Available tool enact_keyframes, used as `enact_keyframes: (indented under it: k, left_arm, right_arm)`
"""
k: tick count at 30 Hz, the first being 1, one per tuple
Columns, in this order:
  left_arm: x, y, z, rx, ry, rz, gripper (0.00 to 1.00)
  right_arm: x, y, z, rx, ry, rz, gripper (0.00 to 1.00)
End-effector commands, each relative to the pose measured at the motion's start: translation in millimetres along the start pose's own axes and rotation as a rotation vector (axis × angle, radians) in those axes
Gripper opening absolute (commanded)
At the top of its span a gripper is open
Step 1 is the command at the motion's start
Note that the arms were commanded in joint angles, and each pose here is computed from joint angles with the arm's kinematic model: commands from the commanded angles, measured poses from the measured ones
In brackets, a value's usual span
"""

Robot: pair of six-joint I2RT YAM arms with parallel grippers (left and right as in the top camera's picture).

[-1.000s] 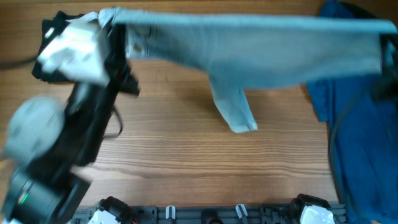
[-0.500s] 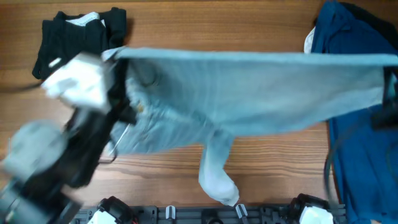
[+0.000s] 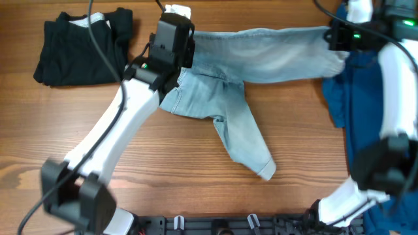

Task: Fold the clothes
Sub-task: 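Lay the stretched jeans flat on the table with both grippers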

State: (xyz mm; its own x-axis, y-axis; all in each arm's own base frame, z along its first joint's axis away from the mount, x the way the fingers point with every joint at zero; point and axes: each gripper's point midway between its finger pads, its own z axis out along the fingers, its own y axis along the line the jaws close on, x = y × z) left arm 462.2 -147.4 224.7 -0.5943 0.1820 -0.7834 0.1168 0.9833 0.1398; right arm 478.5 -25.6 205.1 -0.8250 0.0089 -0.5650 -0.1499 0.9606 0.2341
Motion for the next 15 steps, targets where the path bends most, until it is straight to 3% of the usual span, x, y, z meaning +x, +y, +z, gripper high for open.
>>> enact_keyframes:
  k: [1,5,10,13,14,15]
  left_arm:
    - [3,5,49,-0.022,-0.012,-0.056,0.04]
    - [9,13,91,-0.048,-0.039,-0.091,0.04]
    - [5,34,122,-0.068,-0.105,-0.211,0.04]
    - [-14,47,127,-0.075,-0.197,-0.249,0.25]
    - [-23,51,125,-0.077,-0.236,-0.261,0.57]
    - [-32,55,123,-0.079,-0.273,-0.273,0.81]
  right_arm:
    - [9,-1,77,-0.048,0.057,0.042,0.04]
    - [8,2,146,-0.058,0.035,0.035,0.04]
    - [-13,10,184,0.018,-0.069,-0.007,0.04]
    - [-39,11,189,0.066,-0.180,-0.017,0.05]
    - [-49,11,187,0.070,-0.219,-0.022,0.25]
    - [-59,11,185,0.069,-0.262,-0.023,0.42]
